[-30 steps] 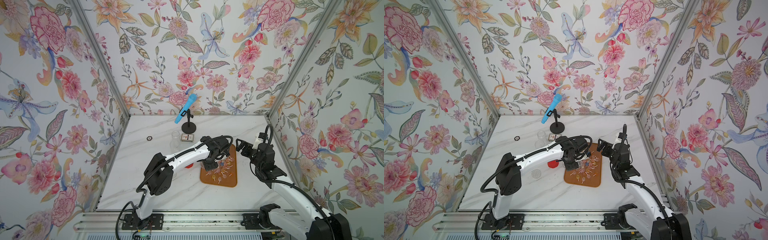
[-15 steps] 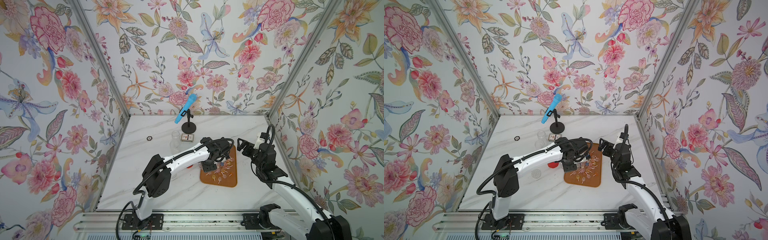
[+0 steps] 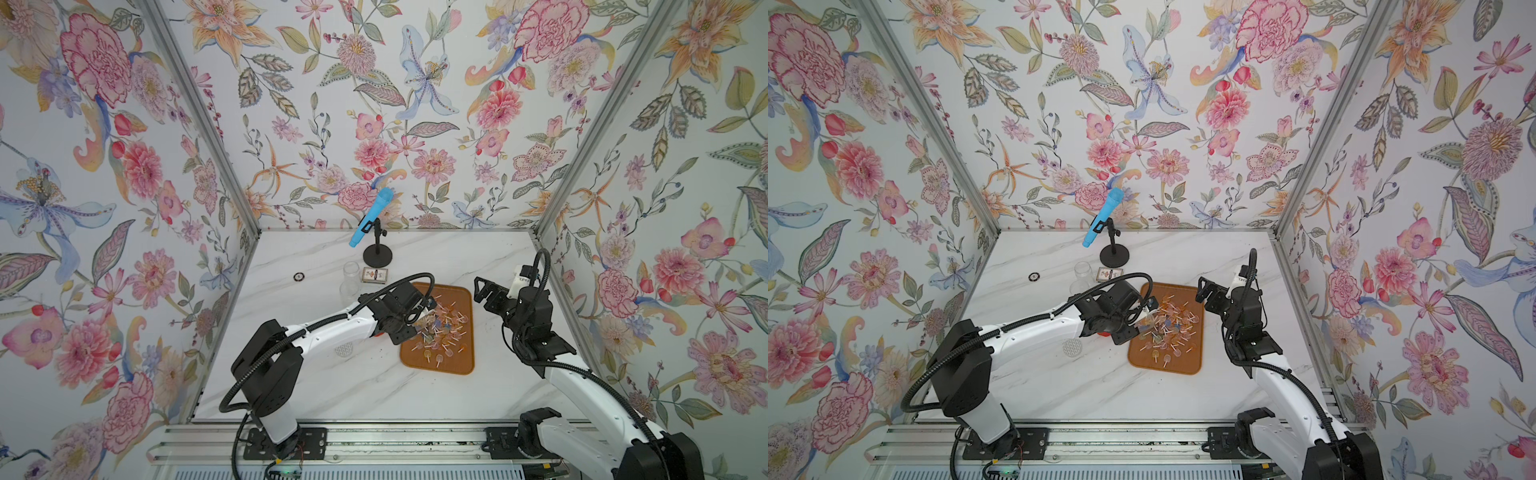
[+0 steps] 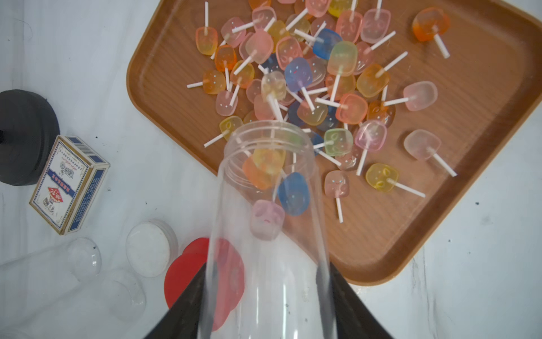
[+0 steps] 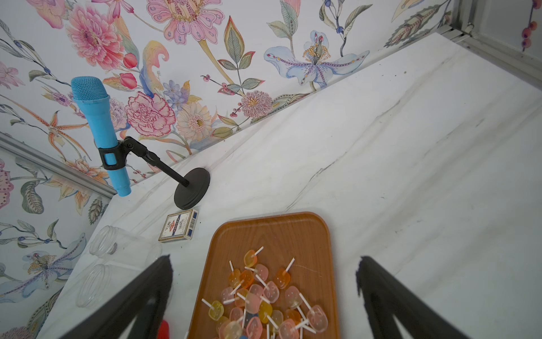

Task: Pour the candies out of the jar
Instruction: 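Pour the candies out of the jar onto the tray, then place the jar at the center of the board, then reset both arms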

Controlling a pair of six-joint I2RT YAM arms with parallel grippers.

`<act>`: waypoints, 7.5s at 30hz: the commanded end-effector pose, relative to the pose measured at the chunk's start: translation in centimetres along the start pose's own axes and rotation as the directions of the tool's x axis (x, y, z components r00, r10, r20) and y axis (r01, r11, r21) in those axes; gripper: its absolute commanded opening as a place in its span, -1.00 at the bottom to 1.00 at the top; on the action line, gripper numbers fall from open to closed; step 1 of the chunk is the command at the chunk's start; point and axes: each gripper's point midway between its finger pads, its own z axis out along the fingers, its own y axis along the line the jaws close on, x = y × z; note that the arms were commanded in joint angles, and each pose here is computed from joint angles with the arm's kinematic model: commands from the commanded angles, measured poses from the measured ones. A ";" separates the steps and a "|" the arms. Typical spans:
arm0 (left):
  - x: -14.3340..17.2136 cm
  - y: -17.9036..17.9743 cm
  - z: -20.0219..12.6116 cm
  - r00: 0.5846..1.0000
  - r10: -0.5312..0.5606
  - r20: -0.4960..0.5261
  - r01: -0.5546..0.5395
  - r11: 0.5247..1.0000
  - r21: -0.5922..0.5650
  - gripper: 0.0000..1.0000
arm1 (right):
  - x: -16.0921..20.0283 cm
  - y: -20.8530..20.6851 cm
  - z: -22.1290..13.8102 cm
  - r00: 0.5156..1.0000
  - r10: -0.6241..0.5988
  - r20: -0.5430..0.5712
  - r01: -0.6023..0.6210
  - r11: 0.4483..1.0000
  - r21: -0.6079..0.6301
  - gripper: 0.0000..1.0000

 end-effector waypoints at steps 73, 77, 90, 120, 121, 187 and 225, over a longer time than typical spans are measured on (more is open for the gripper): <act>-5.1 7.3 -18.2 0.590 -0.186 0.786 0.327 0.945 -0.023 -1.00 | 2.2 20.2 -4.1 0.917 -0.240 -0.319 -0.104 0.627 -0.772 0.97; -3.9 7.3 -20.1 0.510 -0.167 0.844 0.333 0.943 -0.015 -1.00 | 2.2 25.1 -5.4 0.909 -0.283 -0.308 -0.130 0.509 -0.851 1.00; -2.4 7.0 -21.4 0.481 -0.137 0.866 0.289 0.957 -0.010 -1.00 | 4.0 32.7 -5.0 0.860 -0.354 -0.367 -0.246 0.342 -0.907 0.84; 9.9 14.9 -19.5 0.323 -0.326 0.889 0.791 0.608 -0.065 0.98 | 10.6 34.0 0.6 0.833 -0.459 -0.308 -0.039 0.507 -0.861 -0.22; 11.1 15.7 -19.4 0.295 -0.343 0.892 0.824 0.564 -0.056 0.98 | 11.5 34.1 1.1 0.827 -0.470 -0.308 -0.025 0.516 -0.856 -0.22; 21.4 20.8 -16.5 0.243 -0.498 0.832 0.930 0.362 -0.054 0.98 | 28.3 29.0 6.8 0.158 -0.852 -0.498 0.573 0.490 -0.657 0.08; 21.4 24.6 -17.1 0.470 -0.424 0.774 0.882 0.252 -0.398 0.98 | 4.4 17.0 7.9 0.777 -0.518 -0.358 0.374 0.837 -0.400 0.62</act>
